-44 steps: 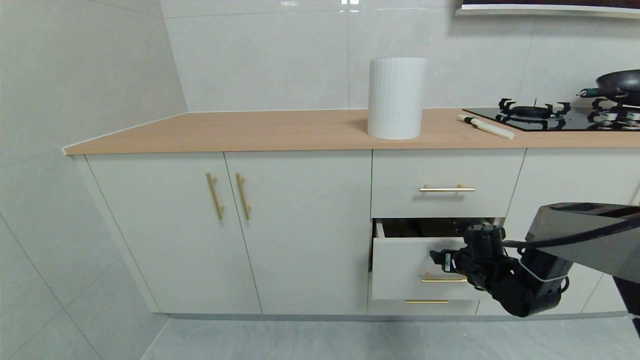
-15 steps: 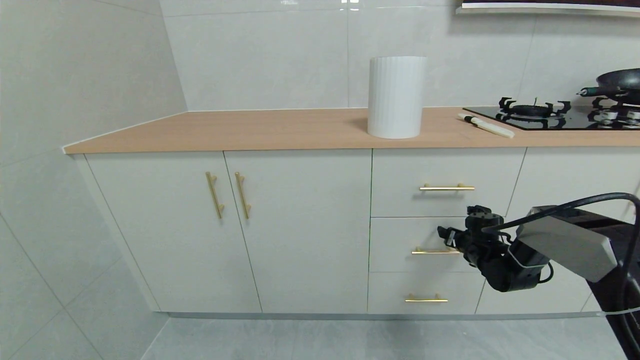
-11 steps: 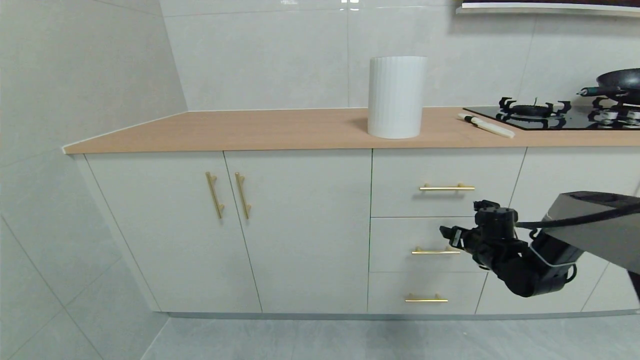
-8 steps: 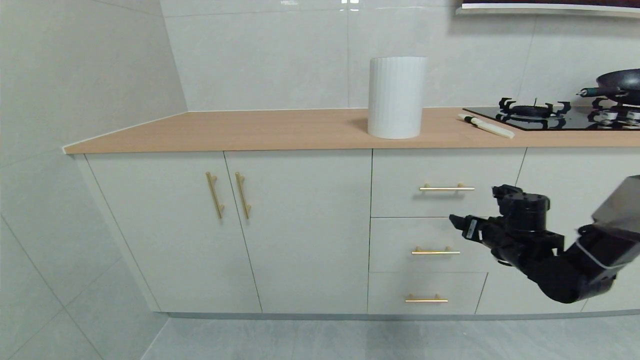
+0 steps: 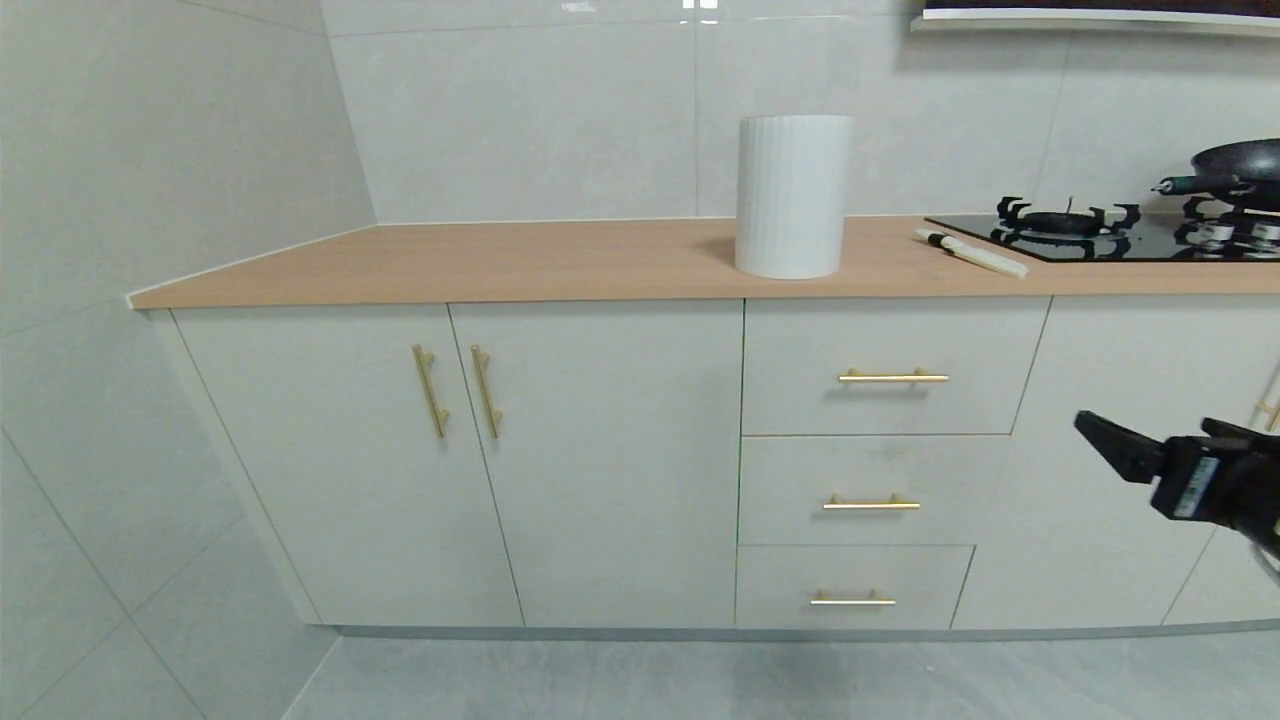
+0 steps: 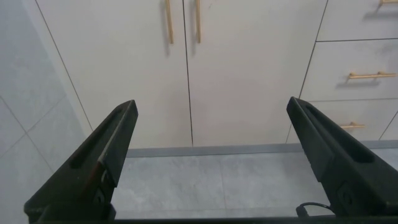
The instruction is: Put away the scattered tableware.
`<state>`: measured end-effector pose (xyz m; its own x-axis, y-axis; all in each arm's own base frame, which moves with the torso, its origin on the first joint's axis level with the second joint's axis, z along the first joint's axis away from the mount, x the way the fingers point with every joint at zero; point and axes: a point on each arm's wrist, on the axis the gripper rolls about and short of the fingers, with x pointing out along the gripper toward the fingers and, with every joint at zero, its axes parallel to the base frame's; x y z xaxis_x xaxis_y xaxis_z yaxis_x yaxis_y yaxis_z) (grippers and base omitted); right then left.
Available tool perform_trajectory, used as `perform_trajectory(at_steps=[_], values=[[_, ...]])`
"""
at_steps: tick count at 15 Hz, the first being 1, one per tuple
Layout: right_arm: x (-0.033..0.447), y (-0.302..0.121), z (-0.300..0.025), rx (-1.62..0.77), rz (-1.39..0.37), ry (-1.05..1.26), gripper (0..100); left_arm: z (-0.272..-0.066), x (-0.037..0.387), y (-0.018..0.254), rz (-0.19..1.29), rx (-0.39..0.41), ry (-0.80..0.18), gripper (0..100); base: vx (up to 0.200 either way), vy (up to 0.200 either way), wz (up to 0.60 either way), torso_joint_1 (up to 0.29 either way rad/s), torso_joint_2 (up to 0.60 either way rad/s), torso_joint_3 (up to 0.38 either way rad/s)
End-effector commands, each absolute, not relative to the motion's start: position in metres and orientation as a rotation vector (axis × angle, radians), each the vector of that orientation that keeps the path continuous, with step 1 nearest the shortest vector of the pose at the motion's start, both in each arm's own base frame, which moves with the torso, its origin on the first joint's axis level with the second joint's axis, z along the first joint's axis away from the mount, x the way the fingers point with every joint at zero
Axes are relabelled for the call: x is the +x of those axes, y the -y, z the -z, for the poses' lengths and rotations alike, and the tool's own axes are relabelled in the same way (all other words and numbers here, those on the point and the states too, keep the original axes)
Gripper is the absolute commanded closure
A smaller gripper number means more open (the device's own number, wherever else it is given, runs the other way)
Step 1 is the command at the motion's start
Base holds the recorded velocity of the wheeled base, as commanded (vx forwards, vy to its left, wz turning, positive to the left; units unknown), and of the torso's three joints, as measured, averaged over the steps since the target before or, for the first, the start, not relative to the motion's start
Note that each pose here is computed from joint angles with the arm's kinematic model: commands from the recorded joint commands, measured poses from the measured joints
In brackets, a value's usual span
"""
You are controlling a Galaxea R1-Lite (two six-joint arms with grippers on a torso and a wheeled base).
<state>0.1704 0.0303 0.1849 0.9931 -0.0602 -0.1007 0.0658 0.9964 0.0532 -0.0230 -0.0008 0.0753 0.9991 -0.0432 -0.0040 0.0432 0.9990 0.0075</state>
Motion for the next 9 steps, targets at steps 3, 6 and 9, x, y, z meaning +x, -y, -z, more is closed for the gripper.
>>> perform_trajectory(at_steps=[3, 6, 9], values=[[0.029, 0.001, -0.196, 0.026, 0.095, -0.065, 0, -0.075, -0.023, 0.001, 0.043, 0.008, -0.004, 0, 0.0, 0.0, 0.0, 0.0, 0.0, 0.0], [-0.016, 0.009, -0.185, -0.04, 0.185, -0.033, 0, -0.075, -0.023, 0.001, 0.043, 0.008, -0.006, 0, 0.0, 0.0, 0.0, 0.0, 0.0, 0.0], [-0.048, 0.009, -0.17, -0.094, 0.288, 0.023, 0, -0.075, -0.023, 0.001, 0.043, 0.008, -0.004, 0, 0.0, 0.0, 0.0, 0.0, 0.0, 0.0]])
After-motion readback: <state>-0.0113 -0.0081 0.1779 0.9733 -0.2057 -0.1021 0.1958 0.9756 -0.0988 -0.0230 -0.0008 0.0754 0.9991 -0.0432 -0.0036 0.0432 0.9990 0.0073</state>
